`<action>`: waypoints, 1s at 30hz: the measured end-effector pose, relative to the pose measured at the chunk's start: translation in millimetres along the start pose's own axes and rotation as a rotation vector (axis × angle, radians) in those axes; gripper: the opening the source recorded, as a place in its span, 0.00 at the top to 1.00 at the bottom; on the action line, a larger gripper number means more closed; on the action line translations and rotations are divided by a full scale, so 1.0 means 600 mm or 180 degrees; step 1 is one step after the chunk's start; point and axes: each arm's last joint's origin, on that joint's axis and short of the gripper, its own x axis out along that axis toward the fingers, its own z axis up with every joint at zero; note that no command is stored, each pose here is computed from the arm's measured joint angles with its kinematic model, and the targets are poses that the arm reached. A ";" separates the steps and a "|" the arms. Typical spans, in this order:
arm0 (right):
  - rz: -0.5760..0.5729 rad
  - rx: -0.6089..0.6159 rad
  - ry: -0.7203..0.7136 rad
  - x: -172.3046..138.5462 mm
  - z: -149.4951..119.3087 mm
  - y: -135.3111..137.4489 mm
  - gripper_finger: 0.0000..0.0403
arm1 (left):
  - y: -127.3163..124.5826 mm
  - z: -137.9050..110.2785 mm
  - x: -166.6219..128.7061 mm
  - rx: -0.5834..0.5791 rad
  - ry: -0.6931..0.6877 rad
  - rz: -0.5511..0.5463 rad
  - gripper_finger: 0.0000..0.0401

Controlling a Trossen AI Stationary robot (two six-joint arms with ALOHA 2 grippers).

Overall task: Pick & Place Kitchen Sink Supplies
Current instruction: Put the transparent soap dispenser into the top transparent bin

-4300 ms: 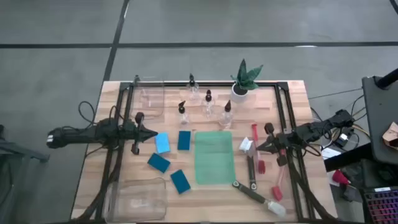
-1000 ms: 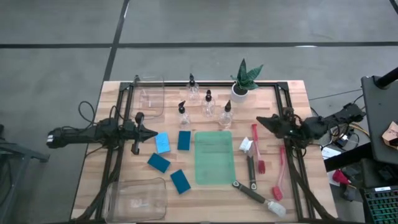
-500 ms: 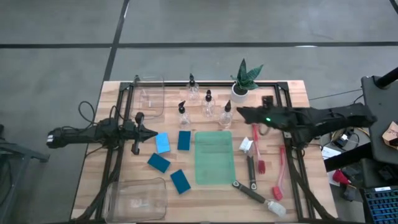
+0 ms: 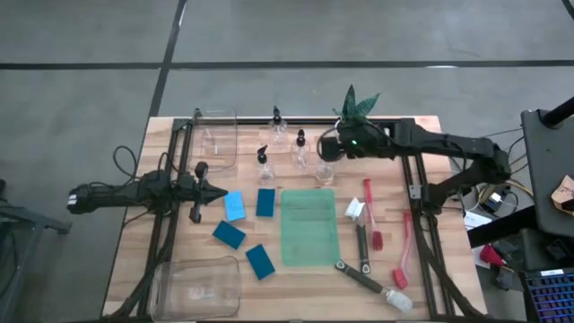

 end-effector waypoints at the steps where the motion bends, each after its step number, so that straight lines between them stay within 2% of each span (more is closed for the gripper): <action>1: -0.0037 -0.0020 0.0036 0.006 0.005 0.003 0.29 | 0.000 0.000 0.000 -0.0001 0.0001 -0.0001 1.00; 7: -0.0475 -0.0149 0.0411 0.048 0.011 0.005 0.27 | 0.000 0.000 0.000 -0.0001 0.0001 0.0000 1.00; 10: -0.0579 -0.0191 0.0486 0.056 0.009 0.004 0.27 | 0.000 0.000 0.000 -0.0001 0.0000 -0.0001 1.00; 18: -0.0682 -0.0207 0.0579 0.080 0.005 0.004 0.31 | 0.000 0.000 0.000 0.0000 0.0000 -0.0001 1.00; 30: -0.0827 -0.0267 0.0596 0.100 0.010 -0.003 0.43 | 0.000 0.000 0.000 -0.0001 -0.0001 -0.0001 1.00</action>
